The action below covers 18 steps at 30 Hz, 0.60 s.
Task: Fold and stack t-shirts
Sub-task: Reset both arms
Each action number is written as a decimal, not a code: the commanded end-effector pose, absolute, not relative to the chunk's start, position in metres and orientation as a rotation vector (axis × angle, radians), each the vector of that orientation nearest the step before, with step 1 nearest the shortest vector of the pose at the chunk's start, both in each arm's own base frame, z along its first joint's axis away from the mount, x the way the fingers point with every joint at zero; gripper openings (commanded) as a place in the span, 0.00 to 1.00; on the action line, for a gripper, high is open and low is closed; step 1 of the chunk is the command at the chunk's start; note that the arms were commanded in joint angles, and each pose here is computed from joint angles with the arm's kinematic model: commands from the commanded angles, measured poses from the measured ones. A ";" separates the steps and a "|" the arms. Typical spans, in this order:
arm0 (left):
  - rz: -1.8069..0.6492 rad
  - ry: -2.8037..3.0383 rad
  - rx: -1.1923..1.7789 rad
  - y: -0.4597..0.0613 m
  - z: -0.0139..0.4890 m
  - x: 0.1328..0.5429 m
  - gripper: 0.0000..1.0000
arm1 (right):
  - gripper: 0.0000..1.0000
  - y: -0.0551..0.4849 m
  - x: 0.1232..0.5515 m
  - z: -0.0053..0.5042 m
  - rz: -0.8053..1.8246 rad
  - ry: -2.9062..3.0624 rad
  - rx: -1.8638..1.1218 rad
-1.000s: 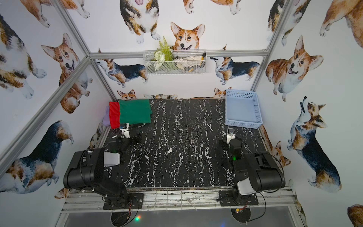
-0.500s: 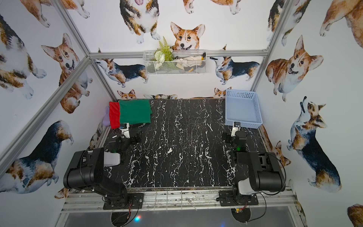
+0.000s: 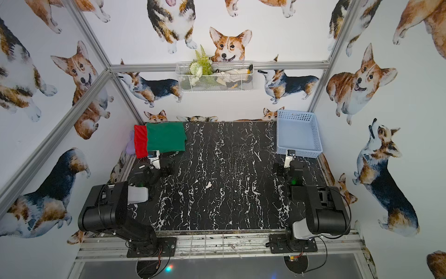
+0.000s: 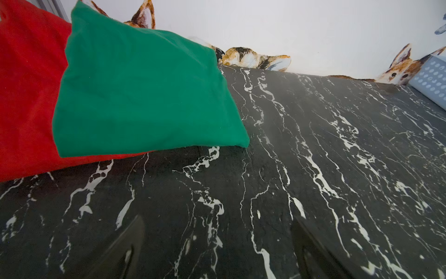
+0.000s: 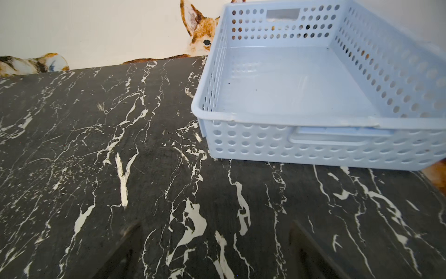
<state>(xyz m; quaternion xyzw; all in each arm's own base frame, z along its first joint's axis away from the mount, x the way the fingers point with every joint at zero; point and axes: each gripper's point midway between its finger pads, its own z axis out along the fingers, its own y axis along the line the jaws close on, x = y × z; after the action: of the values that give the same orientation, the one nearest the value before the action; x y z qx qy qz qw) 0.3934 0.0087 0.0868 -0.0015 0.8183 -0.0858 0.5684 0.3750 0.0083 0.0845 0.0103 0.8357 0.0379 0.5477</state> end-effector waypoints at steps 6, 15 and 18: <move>-0.191 1.902 0.007 0.009 0.092 0.394 1.00 | 1.00 0.003 0.378 0.088 0.123 1.962 0.046; -0.192 1.901 0.006 0.009 0.092 0.394 1.00 | 1.00 0.004 0.377 0.089 0.120 1.961 0.033; -0.193 1.901 0.007 0.008 0.092 0.394 1.00 | 1.00 0.004 0.377 0.089 0.120 1.961 0.034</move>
<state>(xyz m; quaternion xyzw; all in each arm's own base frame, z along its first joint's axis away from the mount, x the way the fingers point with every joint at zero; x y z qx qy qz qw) 0.3929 0.0085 0.0865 -0.0016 0.8184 -0.0855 0.5682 0.3750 0.0046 0.0843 0.0114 0.8354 0.0495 0.5473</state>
